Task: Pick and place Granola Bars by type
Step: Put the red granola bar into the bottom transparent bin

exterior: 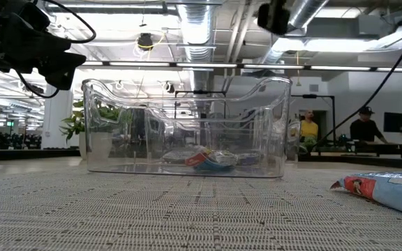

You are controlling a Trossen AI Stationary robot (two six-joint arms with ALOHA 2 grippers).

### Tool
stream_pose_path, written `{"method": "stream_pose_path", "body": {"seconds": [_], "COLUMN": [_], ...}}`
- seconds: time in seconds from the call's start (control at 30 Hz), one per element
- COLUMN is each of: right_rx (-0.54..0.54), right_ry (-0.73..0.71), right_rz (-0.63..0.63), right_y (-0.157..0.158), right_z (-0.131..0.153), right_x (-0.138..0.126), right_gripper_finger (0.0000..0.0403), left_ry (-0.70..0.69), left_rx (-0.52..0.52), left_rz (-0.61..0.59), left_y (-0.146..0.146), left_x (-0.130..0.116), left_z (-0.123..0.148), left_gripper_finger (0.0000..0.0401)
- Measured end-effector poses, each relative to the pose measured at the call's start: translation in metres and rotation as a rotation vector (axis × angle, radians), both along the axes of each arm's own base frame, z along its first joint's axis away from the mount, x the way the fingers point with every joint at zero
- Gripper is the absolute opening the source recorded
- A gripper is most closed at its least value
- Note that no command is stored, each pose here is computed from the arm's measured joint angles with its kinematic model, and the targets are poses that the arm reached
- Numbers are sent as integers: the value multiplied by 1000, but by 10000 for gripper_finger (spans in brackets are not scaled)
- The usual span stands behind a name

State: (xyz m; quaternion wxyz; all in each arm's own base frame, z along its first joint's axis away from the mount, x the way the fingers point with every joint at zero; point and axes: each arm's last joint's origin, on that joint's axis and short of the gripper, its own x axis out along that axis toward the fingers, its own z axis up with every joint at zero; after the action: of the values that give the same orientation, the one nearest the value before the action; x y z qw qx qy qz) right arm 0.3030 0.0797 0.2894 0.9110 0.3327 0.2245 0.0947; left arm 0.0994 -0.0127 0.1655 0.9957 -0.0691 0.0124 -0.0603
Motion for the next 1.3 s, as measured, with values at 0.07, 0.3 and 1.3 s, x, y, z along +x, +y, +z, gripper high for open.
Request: {"method": "stream_pose_path", "body": {"seconds": [0.07,0.3,1.3], "right_rx": [-33,-160,-571], "right_ry": [-10,-27,187], "right_rz": [-51,-289,-4], "right_y": [-11,-56,-35], "right_z": [0,0,-53], "right_x": [3,10,18], "right_gripper_finger": [52,52,52], "left_ry": [-1,-1,0], "left_rx": [4,5,1], "left_rz": [0,0,0], "left_y": [0,0,0], "left_x": [0,0,0], "left_z": [0,0,0], "left_gripper_finger": [168,168,168]}}
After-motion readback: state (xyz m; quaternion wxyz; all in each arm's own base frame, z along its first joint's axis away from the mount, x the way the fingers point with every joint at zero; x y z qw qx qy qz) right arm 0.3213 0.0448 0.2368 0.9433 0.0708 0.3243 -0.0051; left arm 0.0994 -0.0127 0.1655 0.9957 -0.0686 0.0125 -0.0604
